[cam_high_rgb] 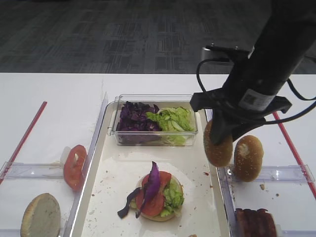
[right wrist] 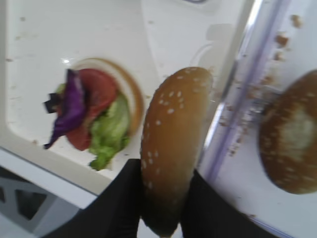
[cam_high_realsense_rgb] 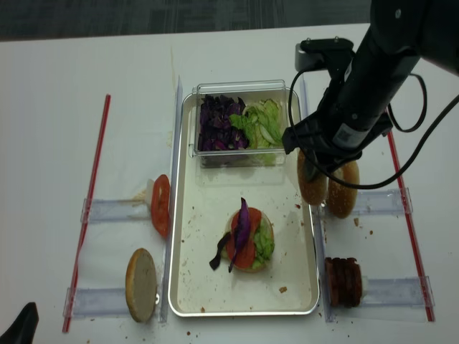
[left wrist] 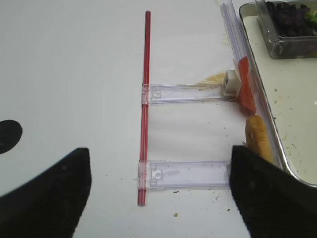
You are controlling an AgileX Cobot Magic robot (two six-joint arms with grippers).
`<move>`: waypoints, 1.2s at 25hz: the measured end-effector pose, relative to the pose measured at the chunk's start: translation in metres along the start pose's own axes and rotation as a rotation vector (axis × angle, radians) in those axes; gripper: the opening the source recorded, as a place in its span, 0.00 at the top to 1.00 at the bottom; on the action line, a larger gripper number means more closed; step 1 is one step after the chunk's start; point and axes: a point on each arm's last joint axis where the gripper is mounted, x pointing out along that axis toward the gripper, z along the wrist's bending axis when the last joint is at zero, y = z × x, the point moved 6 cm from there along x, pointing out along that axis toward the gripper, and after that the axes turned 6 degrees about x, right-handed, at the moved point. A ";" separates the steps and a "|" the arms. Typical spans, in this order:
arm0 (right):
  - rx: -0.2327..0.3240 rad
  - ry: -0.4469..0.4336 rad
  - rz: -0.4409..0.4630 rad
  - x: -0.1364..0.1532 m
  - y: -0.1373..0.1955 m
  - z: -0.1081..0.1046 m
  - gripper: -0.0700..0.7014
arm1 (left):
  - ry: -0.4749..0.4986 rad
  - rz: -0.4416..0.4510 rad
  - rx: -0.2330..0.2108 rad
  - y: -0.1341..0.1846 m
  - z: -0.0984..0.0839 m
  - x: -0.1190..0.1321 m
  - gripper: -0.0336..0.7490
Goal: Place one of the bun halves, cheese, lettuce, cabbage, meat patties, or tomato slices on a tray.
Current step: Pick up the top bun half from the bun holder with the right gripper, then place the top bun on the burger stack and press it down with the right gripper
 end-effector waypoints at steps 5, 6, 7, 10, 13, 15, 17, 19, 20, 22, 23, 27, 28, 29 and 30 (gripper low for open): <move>-0.061 -0.283 0.008 -0.006 0.002 0.042 0.60 | 0.000 0.000 0.000 0.000 0.000 0.000 0.24; -0.070 -0.342 0.003 -0.009 0.002 0.050 0.60 | 0.000 0.000 0.000 0.000 0.000 0.000 0.24; -0.078 -0.396 0.001 -0.012 0.002 0.058 0.60 | 0.000 0.000 0.000 0.000 0.000 0.000 0.24; -0.098 -0.532 -0.013 -0.022 0.002 0.076 0.60 | 0.000 0.000 0.000 0.000 0.000 0.000 0.24; -0.111 -0.625 -0.028 -0.029 0.001 0.088 0.60 | 0.000 0.000 0.000 0.000 0.000 0.000 0.24; -0.116 -0.642 -0.029 -0.031 0.001 0.090 0.60 | 0.000 0.000 0.000 0.000 0.000 0.000 0.24; -0.121 -0.647 -0.025 -0.030 0.002 0.090 0.60 | 0.000 0.000 0.000 0.000 0.000 0.000 0.24; -0.116 -0.653 -0.012 -0.025 0.004 0.089 0.60 | 0.000 0.000 0.000 0.000 0.000 0.000 0.24; -0.114 -0.652 0.001 -0.019 0.004 0.087 0.60 | 0.000 0.000 0.000 0.000 0.000 0.000 0.24; -0.107 -0.652 0.027 -0.008 0.007 0.083 0.60 | 0.000 0.000 0.000 0.000 0.000 0.000 0.24; -0.094 -0.653 0.043 0.000 0.008 0.080 0.60 | 0.000 0.000 0.000 0.000 0.000 0.000 0.24; -0.084 -0.645 0.080 0.021 0.009 0.072 0.60 | 0.000 0.000 0.000 0.000 0.000 0.000 0.24; -0.084 -0.644 0.086 0.024 0.009 0.071 0.60 | 0.000 0.000 0.000 0.000 0.000 0.000 0.24; -0.085 -0.641 0.087 0.027 0.008 0.070 0.60 | 0.000 0.000 0.000 0.000 0.000 0.000 0.24; -0.081 -0.641 0.091 0.030 0.008 0.069 0.60 | 0.000 0.000 0.000 0.000 0.000 0.000 0.24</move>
